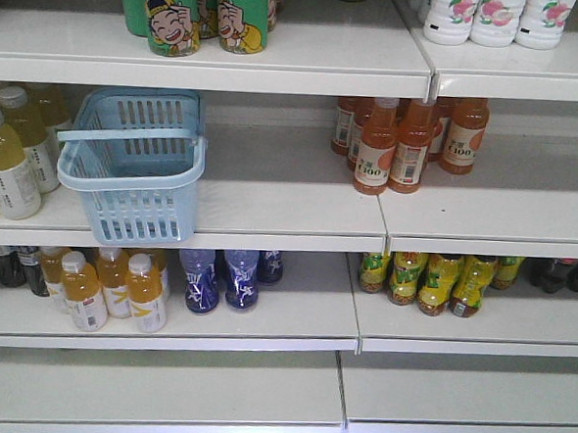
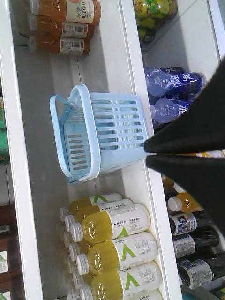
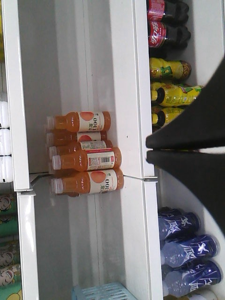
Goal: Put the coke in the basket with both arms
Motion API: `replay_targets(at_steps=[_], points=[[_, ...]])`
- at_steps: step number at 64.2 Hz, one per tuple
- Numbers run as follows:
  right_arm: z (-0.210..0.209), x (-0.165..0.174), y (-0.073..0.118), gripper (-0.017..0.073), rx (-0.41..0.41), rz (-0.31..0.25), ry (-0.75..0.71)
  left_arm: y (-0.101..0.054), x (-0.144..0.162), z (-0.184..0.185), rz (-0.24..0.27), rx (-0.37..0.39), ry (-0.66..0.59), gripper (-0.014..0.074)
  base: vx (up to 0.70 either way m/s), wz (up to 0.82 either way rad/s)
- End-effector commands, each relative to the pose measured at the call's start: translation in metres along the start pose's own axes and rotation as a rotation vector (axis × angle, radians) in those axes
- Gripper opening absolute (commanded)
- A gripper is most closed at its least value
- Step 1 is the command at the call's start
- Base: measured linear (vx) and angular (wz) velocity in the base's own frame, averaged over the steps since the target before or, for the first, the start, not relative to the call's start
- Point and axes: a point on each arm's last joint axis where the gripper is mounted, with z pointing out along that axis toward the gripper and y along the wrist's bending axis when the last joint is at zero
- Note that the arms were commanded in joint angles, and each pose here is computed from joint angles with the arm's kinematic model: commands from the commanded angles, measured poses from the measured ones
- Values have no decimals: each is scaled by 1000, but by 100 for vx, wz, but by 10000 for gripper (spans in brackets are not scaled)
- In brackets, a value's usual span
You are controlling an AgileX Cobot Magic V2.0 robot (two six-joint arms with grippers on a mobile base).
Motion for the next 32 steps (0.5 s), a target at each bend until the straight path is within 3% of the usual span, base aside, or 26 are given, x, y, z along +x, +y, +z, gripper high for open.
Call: replay_targets(at_steps=[1,4,9,16,21,32], points=[[-1,-5,0,-10,-2,-10,-77,-1,-18,-3,-88,14,-122,-6,0,0],[-1,-5,0,-10,-2,-10,-77,0,-21,-4,-135,18,-151,-6,0,0],[-1,-5,0,-10,-2,-10,-78,0,-34,-7,-160,20,-268,-6,0,0],[-1,-5,0,-10,-2,-10,-77,0,-61,-13,-220,35,-330,-6,0,0],[-1,-5,0,-10,-2,-10,-77,0,-79,-13,-269,43,-283,-6,0,0],[-1,-5,0,-10,-2,-10,-77,-1,-113,1,-240,32,-125,-6,0,0]])
